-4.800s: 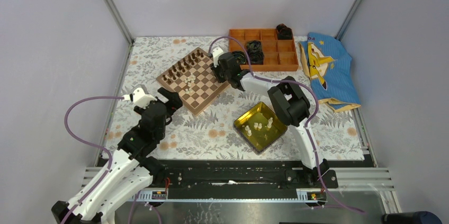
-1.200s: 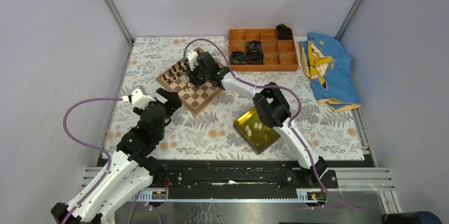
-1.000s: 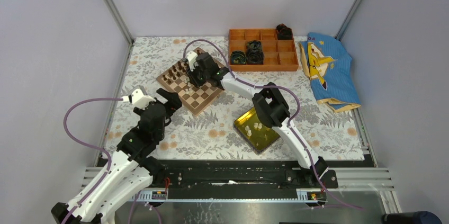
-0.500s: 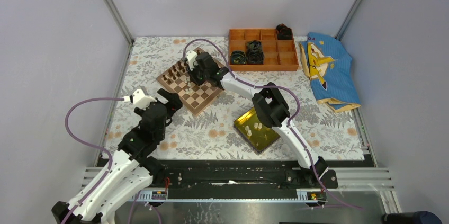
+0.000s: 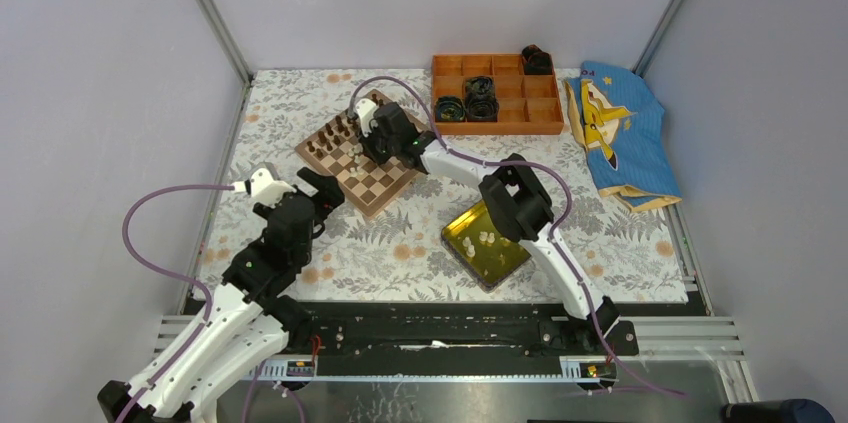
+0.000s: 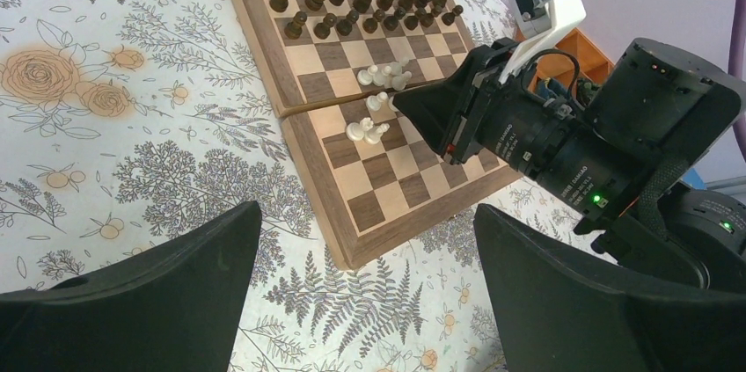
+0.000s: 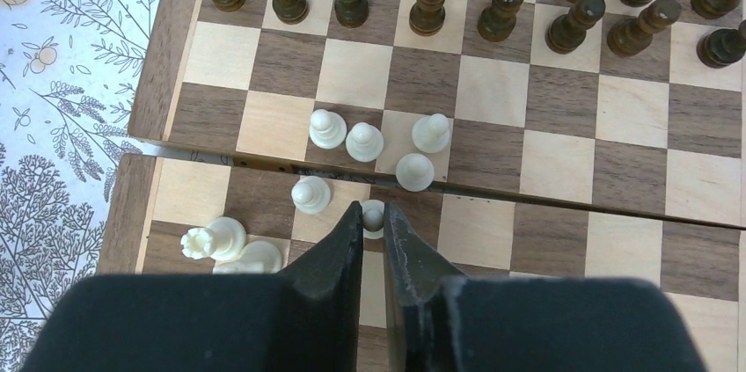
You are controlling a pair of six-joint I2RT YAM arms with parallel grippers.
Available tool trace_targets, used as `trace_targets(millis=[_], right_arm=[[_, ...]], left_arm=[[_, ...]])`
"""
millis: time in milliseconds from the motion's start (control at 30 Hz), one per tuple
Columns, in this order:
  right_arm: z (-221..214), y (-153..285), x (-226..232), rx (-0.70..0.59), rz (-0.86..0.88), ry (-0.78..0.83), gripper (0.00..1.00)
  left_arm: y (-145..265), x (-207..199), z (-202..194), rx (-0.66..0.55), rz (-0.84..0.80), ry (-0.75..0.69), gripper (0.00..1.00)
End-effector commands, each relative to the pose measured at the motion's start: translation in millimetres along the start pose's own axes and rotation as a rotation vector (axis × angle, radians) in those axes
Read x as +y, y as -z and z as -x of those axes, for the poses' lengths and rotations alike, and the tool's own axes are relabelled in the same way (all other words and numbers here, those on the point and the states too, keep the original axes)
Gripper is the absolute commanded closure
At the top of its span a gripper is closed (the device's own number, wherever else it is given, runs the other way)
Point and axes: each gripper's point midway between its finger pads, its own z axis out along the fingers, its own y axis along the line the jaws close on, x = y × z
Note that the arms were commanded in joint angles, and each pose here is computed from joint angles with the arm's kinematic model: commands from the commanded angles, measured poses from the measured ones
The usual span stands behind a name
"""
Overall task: Set up the chess pieces on the board
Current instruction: Pick up the chess piece from the chessboard, then place the chess piece on the chessboard.
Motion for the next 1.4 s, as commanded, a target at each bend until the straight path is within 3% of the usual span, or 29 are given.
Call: trace_targets(millis=[0,1367], right_arm=[[35,23,4,-0.066,-0.025,0.035,0.99],[11,73,-64,-0.054,-0.299,-0.007,1.00]], left_arm=[[1,-1,2,-0.012,-0.009,0.025,0.01],[-1,-1,-2,0.001,-0.002,0.014,0.01]])
